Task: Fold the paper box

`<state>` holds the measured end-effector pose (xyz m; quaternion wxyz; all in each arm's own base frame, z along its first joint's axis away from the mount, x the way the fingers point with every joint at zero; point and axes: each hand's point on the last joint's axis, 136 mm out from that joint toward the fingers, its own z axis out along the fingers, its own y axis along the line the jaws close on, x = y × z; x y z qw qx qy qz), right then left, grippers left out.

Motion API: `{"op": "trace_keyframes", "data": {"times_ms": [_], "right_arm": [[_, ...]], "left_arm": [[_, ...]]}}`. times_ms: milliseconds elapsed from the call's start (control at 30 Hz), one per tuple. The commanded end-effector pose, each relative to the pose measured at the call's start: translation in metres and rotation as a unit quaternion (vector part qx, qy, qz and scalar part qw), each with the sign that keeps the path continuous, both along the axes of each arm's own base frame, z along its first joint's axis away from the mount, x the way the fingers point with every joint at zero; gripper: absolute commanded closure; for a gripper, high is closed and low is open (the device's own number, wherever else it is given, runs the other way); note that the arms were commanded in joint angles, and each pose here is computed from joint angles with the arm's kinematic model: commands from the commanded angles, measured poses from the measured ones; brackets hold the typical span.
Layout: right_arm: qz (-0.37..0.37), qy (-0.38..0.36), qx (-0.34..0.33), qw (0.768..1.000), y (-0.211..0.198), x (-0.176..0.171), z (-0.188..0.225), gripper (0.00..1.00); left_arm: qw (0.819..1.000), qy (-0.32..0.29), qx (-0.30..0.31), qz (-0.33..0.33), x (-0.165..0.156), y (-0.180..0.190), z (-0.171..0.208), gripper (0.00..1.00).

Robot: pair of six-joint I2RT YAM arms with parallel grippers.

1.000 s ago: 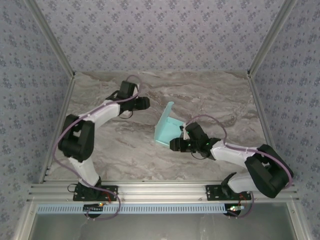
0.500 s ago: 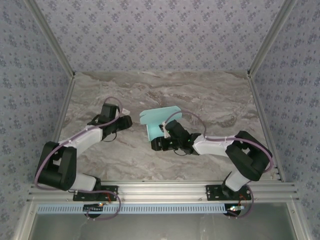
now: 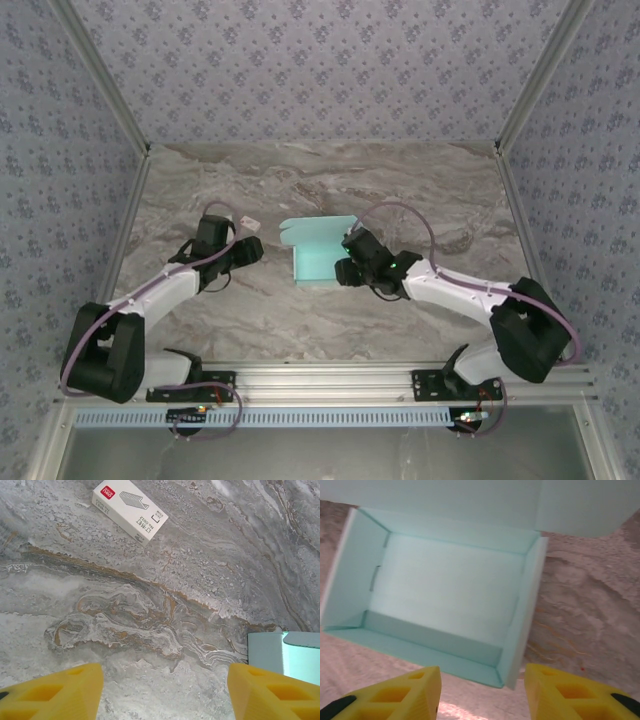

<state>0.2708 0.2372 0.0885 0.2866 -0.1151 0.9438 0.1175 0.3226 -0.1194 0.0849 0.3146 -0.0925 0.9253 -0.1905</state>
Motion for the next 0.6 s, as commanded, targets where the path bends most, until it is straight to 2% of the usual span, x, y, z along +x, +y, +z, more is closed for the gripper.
{"op": "trace_keyframes", "data": {"times_ms": [0,267,567], "right_arm": [[-0.037,-0.005,-0.086,0.996,-0.027,0.007,-0.008,0.52],[-0.048,0.005,-0.123,0.991,-0.021,0.025,-0.022,0.54],[-0.049,0.020,-0.145,0.988,-0.017,0.031,-0.037,0.66]], "left_arm": [[1.000,-0.016,-0.008,-0.011,0.002,-0.004,0.011,0.34],[1.000,-0.014,-0.002,-0.018,0.000,-0.004,0.009,0.34],[1.000,-0.017,-0.002,-0.021,-0.001,-0.004,0.010,0.34]]}}
